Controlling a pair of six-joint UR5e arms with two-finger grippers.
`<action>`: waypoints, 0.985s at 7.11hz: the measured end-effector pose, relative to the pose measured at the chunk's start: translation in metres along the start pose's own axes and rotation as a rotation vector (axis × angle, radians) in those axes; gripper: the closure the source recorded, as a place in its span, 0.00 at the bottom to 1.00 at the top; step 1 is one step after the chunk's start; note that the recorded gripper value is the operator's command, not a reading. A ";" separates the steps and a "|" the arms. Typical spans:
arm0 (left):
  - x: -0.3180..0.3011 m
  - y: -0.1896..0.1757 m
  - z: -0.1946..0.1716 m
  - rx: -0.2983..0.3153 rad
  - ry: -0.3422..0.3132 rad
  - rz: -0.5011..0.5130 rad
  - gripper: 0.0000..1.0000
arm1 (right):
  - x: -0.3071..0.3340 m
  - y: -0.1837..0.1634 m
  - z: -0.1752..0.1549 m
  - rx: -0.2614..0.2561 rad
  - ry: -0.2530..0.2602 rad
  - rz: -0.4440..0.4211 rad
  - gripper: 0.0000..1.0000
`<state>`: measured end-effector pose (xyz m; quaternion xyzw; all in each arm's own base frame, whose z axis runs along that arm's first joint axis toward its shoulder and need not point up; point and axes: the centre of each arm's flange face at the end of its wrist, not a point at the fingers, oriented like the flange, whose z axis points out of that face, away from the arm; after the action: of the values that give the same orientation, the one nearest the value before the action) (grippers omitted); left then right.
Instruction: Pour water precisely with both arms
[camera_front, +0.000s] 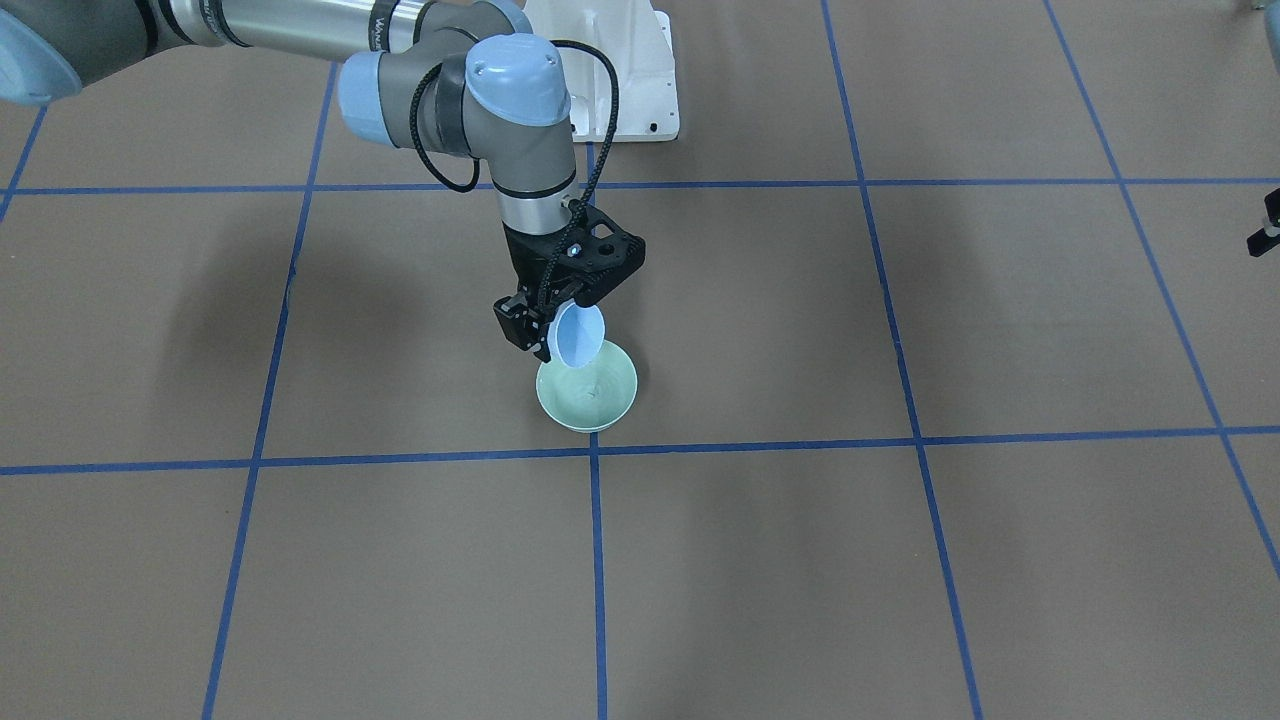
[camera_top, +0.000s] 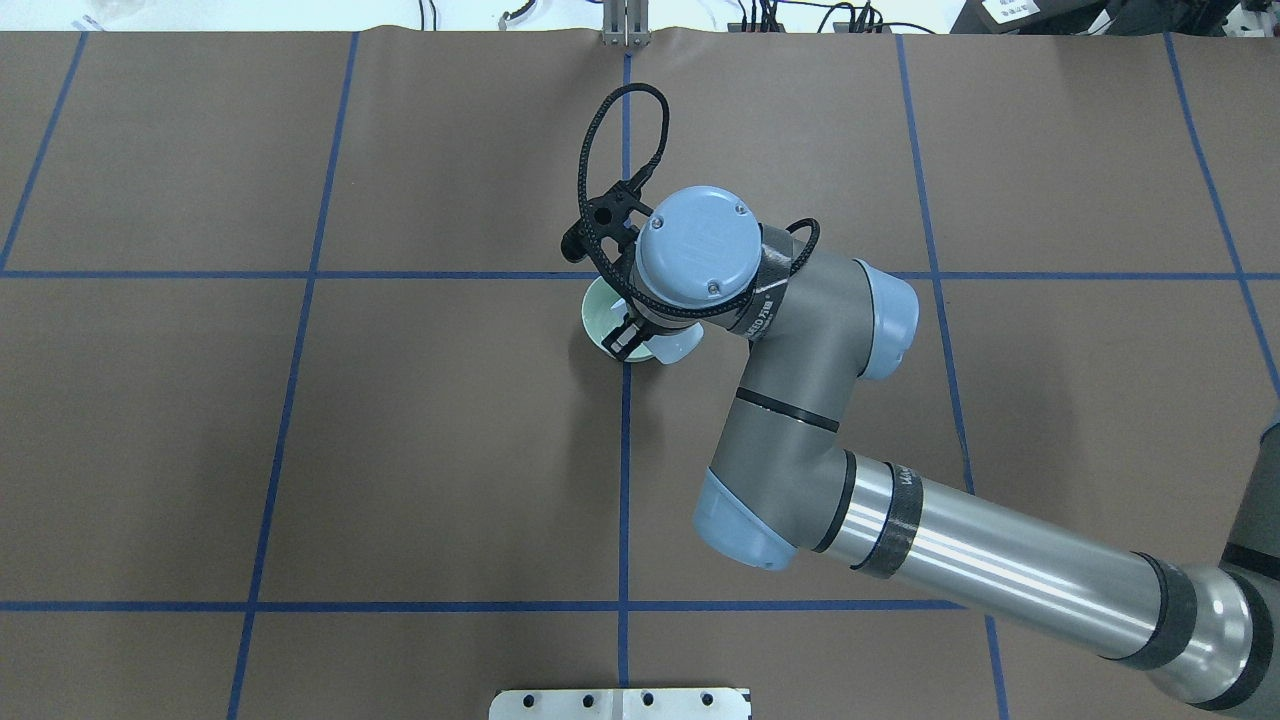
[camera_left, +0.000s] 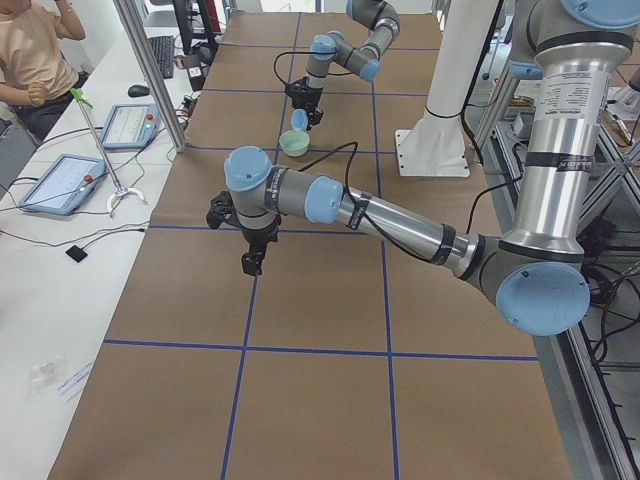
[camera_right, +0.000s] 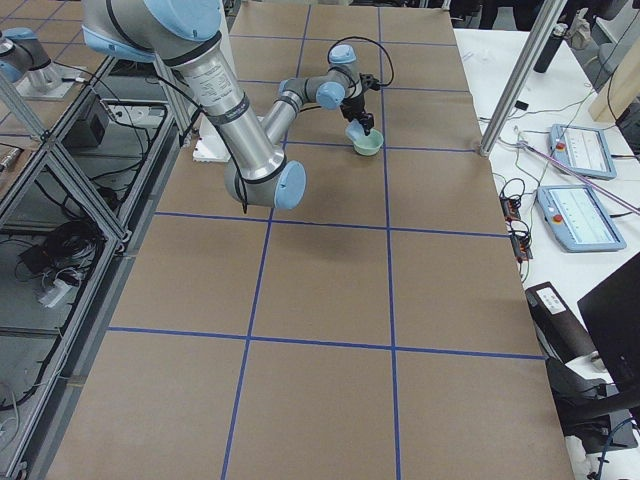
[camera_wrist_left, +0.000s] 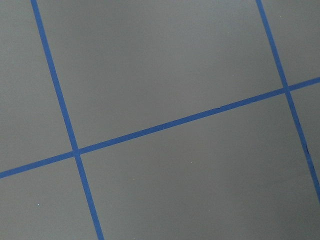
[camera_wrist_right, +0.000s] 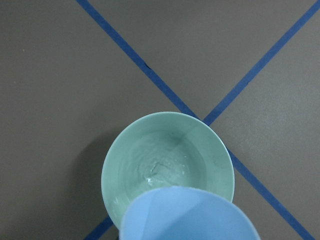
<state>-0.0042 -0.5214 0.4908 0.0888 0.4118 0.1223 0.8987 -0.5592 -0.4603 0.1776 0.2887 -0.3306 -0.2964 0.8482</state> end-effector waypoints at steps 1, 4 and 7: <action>0.000 0.000 0.000 0.000 0.000 -0.001 0.00 | 0.003 0.000 -0.002 0.039 -0.014 0.026 1.00; 0.000 0.000 0.000 0.002 0.001 0.000 0.00 | 0.012 -0.012 -0.020 0.162 -0.048 0.217 1.00; 0.001 0.000 -0.001 0.005 0.000 0.004 0.00 | 0.039 -0.021 -0.045 0.282 0.005 0.443 1.00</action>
<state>-0.0045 -0.5209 0.4893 0.0919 0.4119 0.1233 0.8982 -0.5093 -0.4881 0.1505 0.3253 -0.4218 -0.0535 0.8446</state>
